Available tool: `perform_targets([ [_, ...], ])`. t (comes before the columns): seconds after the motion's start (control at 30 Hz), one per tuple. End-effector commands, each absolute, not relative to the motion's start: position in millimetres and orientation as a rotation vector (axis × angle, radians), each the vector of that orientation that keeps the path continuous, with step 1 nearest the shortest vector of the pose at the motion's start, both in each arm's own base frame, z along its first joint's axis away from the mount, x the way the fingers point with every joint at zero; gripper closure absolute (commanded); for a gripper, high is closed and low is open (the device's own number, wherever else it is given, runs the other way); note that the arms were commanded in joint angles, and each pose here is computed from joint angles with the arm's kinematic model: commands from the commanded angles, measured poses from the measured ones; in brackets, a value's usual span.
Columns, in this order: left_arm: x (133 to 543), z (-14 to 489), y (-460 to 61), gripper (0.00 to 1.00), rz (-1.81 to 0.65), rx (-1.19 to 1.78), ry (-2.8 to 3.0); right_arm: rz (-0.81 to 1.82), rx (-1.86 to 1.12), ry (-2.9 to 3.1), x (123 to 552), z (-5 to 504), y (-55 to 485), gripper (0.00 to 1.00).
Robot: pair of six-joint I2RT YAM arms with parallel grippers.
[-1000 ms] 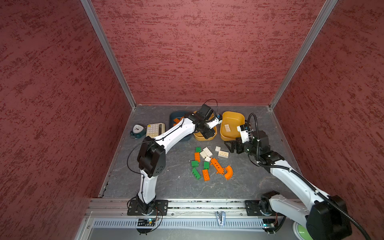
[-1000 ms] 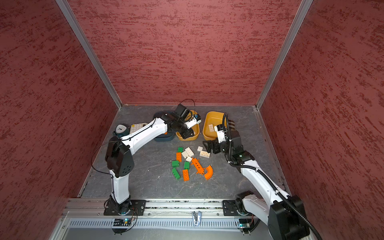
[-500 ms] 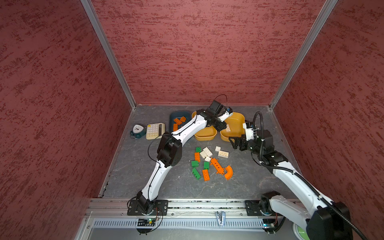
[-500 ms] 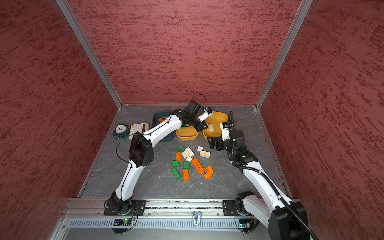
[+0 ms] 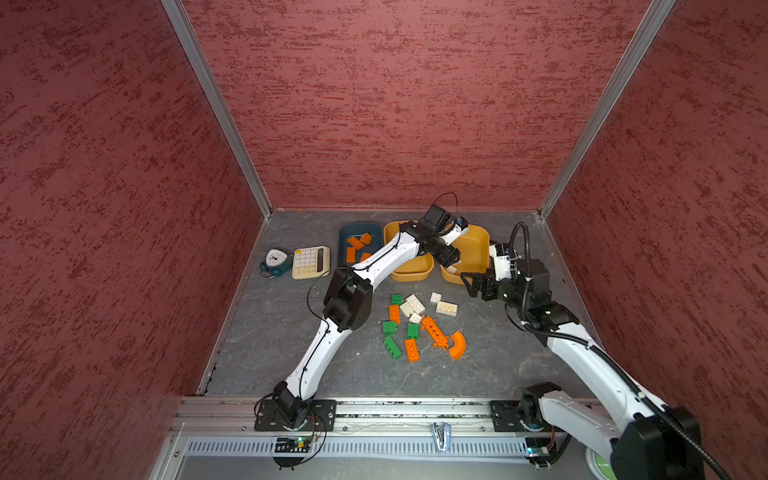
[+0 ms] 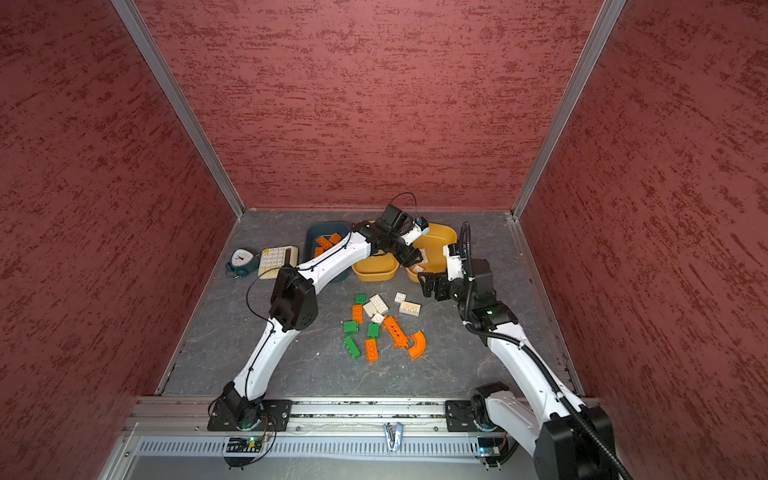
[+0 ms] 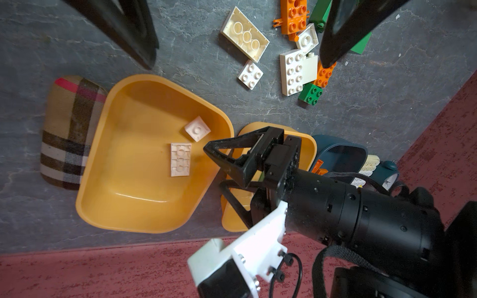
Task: Sort the legos into containers by color
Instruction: Place the lego in the container, then pick up the lego from the center of the table.
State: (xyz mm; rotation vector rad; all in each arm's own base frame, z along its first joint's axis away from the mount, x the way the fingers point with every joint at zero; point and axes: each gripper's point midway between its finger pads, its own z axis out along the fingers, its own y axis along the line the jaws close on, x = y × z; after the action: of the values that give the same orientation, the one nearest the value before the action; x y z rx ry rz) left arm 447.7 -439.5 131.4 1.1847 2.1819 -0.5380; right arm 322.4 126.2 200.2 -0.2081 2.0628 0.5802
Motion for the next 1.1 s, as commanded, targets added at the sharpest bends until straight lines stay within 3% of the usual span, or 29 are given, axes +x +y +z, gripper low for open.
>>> perform_targets([
  [0.0,438,166,-419,0.24,-0.524,1.148,2.213,0.638,-0.286,1.996,321,220,137,0.01],
  [0.23,386,177,-367,0.23,-0.481,1.063,2.352,0.720,-0.362,1.988,315,218,151,0.01],
  [0.5,326,130,-308,0.28,-0.361,1.242,2.420,0.795,-0.433,1.963,308,219,163,0.01],
  [0.83,333,87,-269,0.35,-0.164,1.549,2.359,0.818,-0.442,1.966,305,213,167,0.01],
  [1.07,341,69,-272,0.40,-0.139,1.659,2.351,0.813,-0.445,1.975,304,209,166,0.01],
])
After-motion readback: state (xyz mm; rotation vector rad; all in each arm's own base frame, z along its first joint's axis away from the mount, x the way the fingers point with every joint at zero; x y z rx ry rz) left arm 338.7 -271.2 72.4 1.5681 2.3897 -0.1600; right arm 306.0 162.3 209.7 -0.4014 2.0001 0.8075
